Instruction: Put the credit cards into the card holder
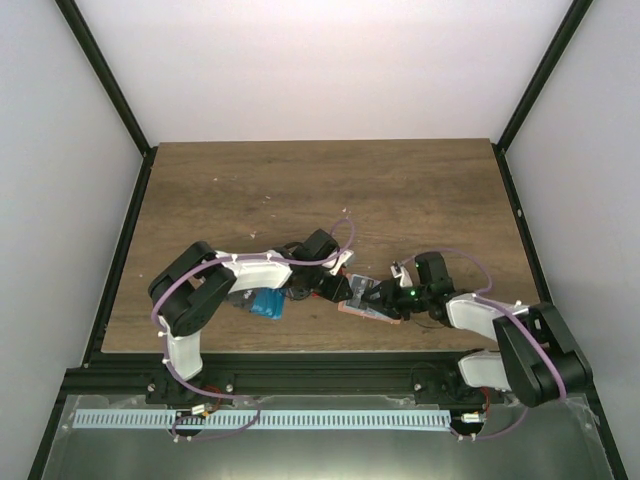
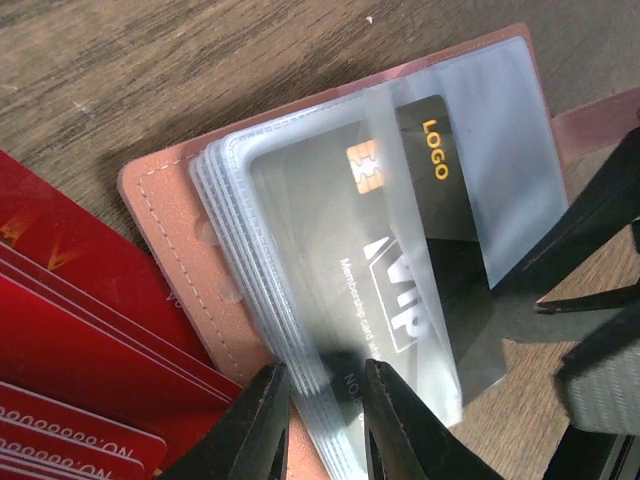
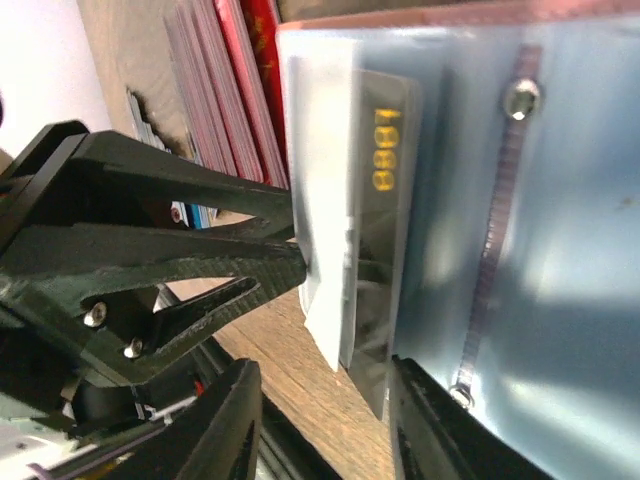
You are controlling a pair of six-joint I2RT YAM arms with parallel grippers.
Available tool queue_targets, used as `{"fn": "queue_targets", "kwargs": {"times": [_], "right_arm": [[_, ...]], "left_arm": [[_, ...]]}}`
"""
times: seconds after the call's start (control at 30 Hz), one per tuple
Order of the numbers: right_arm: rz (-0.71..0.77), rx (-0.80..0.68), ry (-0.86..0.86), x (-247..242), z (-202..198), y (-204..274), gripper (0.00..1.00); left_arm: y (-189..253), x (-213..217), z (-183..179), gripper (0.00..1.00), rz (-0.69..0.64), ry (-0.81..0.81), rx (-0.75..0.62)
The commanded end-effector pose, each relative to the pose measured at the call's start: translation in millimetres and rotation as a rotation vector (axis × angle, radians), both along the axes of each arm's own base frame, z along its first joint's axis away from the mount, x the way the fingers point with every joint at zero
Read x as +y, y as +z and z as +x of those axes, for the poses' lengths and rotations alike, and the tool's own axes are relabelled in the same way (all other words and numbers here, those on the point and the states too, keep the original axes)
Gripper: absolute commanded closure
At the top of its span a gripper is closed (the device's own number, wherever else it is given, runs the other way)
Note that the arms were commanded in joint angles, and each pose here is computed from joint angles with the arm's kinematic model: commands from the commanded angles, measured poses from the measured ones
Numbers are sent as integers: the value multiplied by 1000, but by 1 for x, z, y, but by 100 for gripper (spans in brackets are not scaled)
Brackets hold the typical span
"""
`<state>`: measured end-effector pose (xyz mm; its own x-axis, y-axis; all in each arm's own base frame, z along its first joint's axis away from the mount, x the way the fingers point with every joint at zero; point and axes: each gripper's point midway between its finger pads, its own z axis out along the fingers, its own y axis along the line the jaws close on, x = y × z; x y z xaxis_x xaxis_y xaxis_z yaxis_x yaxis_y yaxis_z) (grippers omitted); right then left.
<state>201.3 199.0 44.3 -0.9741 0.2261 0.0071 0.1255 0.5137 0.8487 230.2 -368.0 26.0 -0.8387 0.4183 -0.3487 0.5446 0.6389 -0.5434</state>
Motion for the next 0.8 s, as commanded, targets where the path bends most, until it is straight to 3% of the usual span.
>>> {"fn": "queue_targets", "kwargs": {"times": [0.0,0.23,0.5,0.77], "right_arm": [[-54,-46,8,-3,4,13,58],[-108,-90,5,-11,2,26,42],[-121,-200,8,-10,8,58,39],[-135,-263,61,30,10,78,39]], "left_arm": [[-27,19,-3,76,127,30,15],[-12,15,-2,76,98,35,2],[41,15,0,73,17,52,-57],[58,84,44,66,72,277,-147]]}}
